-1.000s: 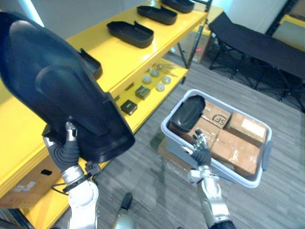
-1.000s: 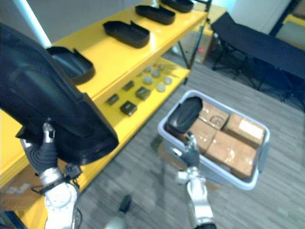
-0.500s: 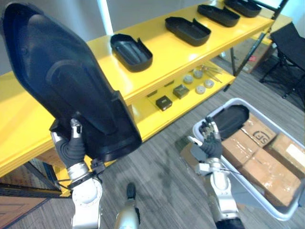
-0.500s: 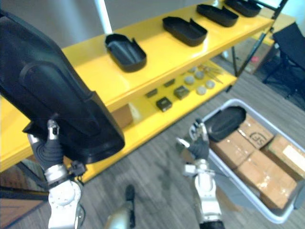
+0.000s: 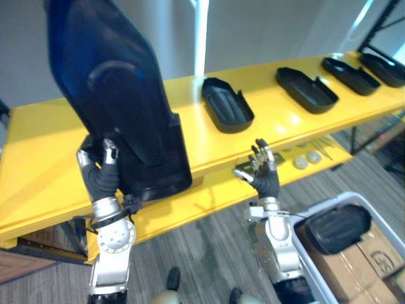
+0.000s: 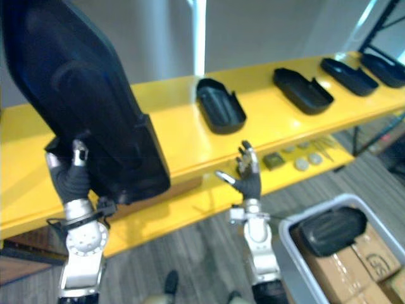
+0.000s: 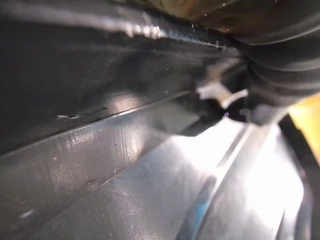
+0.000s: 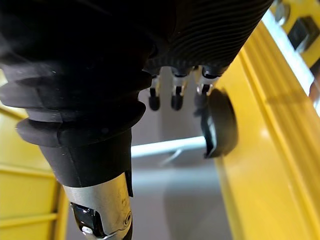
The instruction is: Walk over and take plastic housings, then place them on the shelf
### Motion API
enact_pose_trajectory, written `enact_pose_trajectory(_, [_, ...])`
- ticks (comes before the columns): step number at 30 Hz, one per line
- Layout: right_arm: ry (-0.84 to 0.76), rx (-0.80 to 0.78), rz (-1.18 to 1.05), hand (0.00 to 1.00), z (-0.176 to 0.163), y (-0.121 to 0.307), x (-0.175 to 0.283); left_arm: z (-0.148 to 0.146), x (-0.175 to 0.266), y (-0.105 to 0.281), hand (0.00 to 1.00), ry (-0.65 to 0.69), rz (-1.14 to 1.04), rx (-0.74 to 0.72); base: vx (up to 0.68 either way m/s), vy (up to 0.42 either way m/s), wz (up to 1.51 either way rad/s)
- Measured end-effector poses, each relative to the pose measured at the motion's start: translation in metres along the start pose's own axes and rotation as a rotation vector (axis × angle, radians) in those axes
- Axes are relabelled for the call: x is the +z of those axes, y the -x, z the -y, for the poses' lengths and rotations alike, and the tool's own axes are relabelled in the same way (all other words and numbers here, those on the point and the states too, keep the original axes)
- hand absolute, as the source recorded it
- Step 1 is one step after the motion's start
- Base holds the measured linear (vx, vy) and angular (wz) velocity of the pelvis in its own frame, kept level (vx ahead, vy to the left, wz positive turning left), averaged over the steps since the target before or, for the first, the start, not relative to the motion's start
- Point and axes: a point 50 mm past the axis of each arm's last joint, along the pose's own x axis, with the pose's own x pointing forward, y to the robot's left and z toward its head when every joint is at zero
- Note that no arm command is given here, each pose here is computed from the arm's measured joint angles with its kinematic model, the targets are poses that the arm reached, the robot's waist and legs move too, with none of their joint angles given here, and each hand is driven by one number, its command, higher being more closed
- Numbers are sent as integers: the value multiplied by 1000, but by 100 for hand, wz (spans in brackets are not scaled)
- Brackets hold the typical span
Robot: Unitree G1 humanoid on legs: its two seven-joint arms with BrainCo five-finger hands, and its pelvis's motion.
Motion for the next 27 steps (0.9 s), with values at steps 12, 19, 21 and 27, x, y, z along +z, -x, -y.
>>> enact_pose_trajectory(12, [-20, 128, 164, 0, -13, -17, 36, 24, 8, 10, 100, 123, -26, -92, 38, -108, 56])
enact_pose_trajectory(19, [-57, 45, 182, 0, -1, -6, 39, 33, 14, 10, 100, 148, -6, -127, -15, 61, 10])
enact_pose_trajectory(21, [-70, 53, 182, 0, -5, -6, 39, 32, 13, 9, 100, 141, -3, -123, 47, 142, -54])
enact_pose_trajectory(27, [-120, 77, 175, 0, -20, -5, 36, 23, 19, -12, 100, 76, 93, -115, 34, 39, -36])
